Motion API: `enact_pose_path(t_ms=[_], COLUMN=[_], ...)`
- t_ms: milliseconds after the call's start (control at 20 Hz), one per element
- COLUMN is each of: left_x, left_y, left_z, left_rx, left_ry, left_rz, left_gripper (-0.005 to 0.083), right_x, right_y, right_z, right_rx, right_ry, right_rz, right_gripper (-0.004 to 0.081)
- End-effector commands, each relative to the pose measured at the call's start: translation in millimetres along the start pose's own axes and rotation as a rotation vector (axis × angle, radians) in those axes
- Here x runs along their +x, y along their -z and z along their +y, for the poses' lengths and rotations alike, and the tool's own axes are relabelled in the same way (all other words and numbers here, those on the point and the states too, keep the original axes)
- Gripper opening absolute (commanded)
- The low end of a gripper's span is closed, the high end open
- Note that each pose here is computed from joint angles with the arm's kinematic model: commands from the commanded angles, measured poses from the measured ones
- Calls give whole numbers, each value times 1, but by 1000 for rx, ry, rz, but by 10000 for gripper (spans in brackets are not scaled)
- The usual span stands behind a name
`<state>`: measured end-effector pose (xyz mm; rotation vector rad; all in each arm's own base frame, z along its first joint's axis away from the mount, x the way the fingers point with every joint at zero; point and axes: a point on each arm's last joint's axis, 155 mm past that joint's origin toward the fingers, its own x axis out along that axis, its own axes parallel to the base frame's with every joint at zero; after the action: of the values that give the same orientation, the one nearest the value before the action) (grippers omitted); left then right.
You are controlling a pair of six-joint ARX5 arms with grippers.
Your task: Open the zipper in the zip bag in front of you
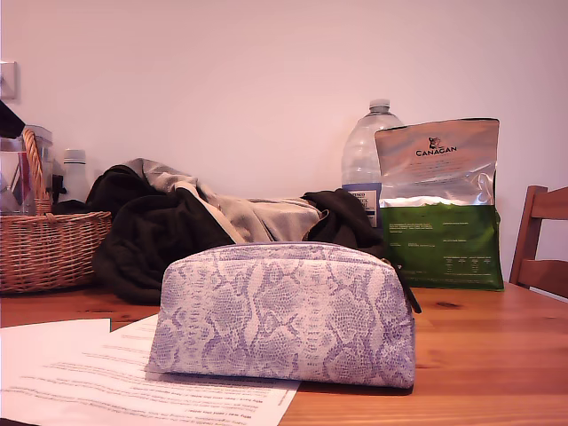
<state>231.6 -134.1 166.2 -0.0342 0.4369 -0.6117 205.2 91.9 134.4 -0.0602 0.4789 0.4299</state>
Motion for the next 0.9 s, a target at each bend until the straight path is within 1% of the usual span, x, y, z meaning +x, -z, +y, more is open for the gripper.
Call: enact_pose_path(t_ms=[0, 200, 250, 350, 450, 550, 600, 700, 750, 850], left_x=[2, 2, 2, 2, 3, 6, 9, 15, 20, 35], left_y=[-4, -4, -4, -6, -10, -14, -17, -22, -25, -30], left_z=[-10, -10, -10, -18, -30, -43, -52, -70, -76, -81], left_rx=[10, 11, 27, 146, 253, 337, 379, 464, 495, 536], left_ry=[56, 57, 57, 95, 156, 219, 266, 365, 399, 439], left_rz=[-30, -30, -30, -35, -33, -13, -5, 12, 22, 63], left_gripper=[-19, -19, -19, -19, -9, -8, -6, 46, 81, 151], right_x=[-1, -1, -1, -1, -1, -2, -2, -4, -4, -1], right_y=[-34, -34, -34, -34, -34, -34, -34, -35, -33, -22], right_z=[1, 1, 1, 1, 4, 16, 24, 43, 54, 72], right_rx=[-34, -34, -34, -34, -35, -39, -44, -52, -47, -46], right_ry=[-3, -3, -4, -4, -19, -84, -125, -226, -284, -379], right_rz=[-136, -136, -136, -136, -136, -137, -140, -140, -126, -66], right_gripper=[-13, -13, -13, -13, -13, -13, -13, -13, -13, -13])
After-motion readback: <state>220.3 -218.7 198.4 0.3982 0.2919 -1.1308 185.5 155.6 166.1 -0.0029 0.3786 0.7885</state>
